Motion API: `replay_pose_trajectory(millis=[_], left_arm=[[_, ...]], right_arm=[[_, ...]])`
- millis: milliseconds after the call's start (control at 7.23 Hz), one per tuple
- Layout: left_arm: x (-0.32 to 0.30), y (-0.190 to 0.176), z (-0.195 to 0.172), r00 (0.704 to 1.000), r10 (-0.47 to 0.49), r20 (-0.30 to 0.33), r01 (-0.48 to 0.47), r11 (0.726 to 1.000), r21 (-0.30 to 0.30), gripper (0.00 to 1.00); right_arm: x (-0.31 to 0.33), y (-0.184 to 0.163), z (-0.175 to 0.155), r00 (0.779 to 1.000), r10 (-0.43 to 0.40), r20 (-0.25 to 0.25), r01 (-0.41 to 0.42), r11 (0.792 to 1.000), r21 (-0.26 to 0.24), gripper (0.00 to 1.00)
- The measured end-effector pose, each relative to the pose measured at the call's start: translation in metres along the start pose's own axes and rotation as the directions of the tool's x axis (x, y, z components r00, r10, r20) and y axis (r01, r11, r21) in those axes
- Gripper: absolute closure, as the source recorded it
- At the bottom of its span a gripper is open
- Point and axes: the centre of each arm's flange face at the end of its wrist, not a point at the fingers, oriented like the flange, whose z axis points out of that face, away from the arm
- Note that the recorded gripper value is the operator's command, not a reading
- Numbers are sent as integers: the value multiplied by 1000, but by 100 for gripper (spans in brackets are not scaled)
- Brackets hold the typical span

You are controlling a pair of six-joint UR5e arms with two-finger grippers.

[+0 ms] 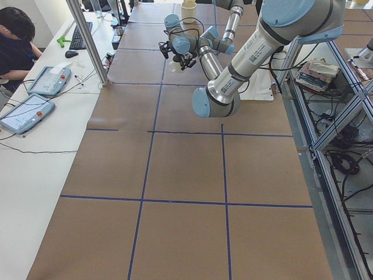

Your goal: Left arm hands cup to right arm to dump lemon

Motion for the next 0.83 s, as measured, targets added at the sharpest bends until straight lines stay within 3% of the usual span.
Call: replay_pose_trajectory(millis=[830], left_arm=[[-5, -4, 3, 1000, 8, 7, -8, 1000, 4, 100]], right_arm=[[0, 1, 0, 1000, -2, -1, 2, 1000, -1, 0]])
